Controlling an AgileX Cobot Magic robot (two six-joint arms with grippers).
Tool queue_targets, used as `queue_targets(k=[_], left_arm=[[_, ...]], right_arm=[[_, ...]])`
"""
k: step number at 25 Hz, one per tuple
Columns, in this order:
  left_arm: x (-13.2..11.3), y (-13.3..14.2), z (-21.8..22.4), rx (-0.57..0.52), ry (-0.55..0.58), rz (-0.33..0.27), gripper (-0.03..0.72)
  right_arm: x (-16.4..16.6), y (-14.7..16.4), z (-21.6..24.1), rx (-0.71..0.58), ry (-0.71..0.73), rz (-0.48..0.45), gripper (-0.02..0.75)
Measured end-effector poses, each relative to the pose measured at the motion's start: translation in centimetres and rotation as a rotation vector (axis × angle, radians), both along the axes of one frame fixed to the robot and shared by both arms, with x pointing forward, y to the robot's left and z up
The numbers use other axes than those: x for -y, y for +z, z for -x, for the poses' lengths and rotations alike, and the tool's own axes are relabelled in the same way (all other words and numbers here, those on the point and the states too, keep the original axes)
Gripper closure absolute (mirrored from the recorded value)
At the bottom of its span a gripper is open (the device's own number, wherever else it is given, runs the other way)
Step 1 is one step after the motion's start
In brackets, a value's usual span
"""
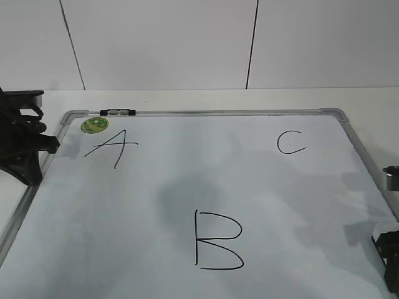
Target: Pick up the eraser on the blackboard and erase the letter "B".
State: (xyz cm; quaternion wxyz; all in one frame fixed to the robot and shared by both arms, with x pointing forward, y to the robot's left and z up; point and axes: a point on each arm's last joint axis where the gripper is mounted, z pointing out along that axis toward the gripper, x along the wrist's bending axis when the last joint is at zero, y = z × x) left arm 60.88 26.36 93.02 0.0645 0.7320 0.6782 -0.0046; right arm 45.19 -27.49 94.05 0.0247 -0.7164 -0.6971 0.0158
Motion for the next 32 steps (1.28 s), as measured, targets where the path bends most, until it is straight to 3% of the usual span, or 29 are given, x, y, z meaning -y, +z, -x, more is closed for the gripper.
queue_targets(k=[14, 21, 24, 32], left_arm=[[0.0, 0.0, 0.0, 0.000, 0.000, 0.000, 0.655], [0.0, 0.0, 0.0, 0.000, 0.000, 0.000, 0.655], [0.0, 0.0, 0.0, 0.000, 0.000, 0.000, 0.655], [0.0, 0.0, 0.0, 0.000, 0.000, 0.000, 0.655]], right_arm=[[0.0, 0.1, -0.1, 0.004, 0.000, 0.000, 0.155], [-0.1, 2.2, -1.5, 0.120, 0.000, -0.012, 0.158], [-0.2, 2.4, -1.4, 0.109, -0.001, -0.012, 0.158], [-3.6, 3.2, -1.4, 0.127, 0.123, -0.047, 0.158]])
